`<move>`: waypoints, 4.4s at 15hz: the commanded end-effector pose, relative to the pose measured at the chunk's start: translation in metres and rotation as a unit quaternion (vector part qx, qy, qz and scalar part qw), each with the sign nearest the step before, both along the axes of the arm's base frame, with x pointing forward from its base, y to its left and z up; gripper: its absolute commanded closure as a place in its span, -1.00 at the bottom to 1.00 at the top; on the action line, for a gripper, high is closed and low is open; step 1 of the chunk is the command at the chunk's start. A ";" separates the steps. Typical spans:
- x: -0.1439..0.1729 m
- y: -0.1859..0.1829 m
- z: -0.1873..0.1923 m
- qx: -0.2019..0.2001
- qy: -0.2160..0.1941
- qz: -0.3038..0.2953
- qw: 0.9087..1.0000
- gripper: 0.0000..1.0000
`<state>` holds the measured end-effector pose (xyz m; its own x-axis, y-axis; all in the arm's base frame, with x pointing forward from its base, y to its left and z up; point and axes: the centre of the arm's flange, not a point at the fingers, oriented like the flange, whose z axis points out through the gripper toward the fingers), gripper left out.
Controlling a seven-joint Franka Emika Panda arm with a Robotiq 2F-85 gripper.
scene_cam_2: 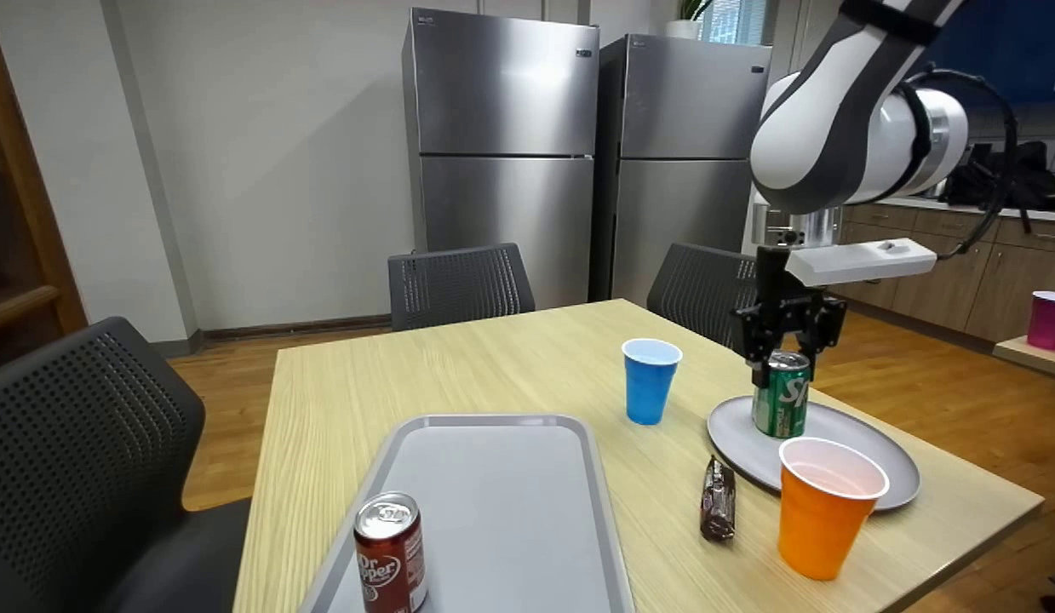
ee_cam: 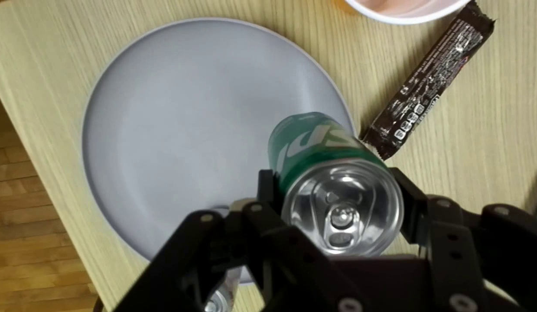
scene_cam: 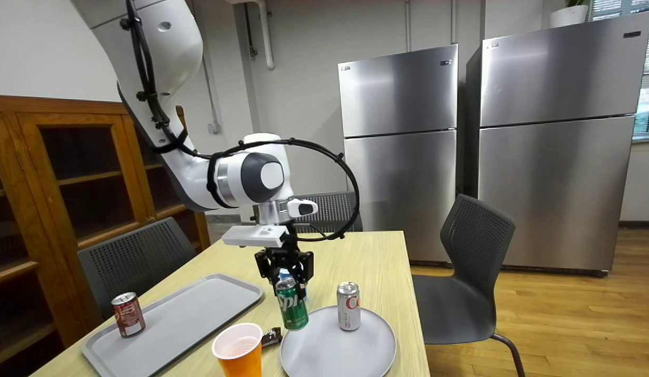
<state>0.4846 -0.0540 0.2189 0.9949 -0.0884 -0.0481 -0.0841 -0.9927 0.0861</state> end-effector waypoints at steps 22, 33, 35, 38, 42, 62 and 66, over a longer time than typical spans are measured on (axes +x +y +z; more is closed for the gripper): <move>-0.005 -0.125 -0.041 0.022 0.002 -0.193 0.981 0.22; 0.005 -0.145 -0.053 0.020 0.006 -0.216 0.976 -0.09; 0.006 -0.144 -0.050 0.017 0.005 -0.211 0.977 -0.81; 0.007 -0.142 -0.039 0.011 -0.008 -0.206 0.978 -1.00; 0.009 -0.135 -0.015 0.006 -0.035 -0.197 0.980 -1.00; 0.045 0.126 0.043 0.011 -0.092 0.009 0.996 -1.00; 0.044 0.197 0.046 0.018 -0.095 0.068 0.993 -1.00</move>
<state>0.5270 0.1003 0.2549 0.9912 -0.0089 0.1322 -0.0138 -0.9993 0.0361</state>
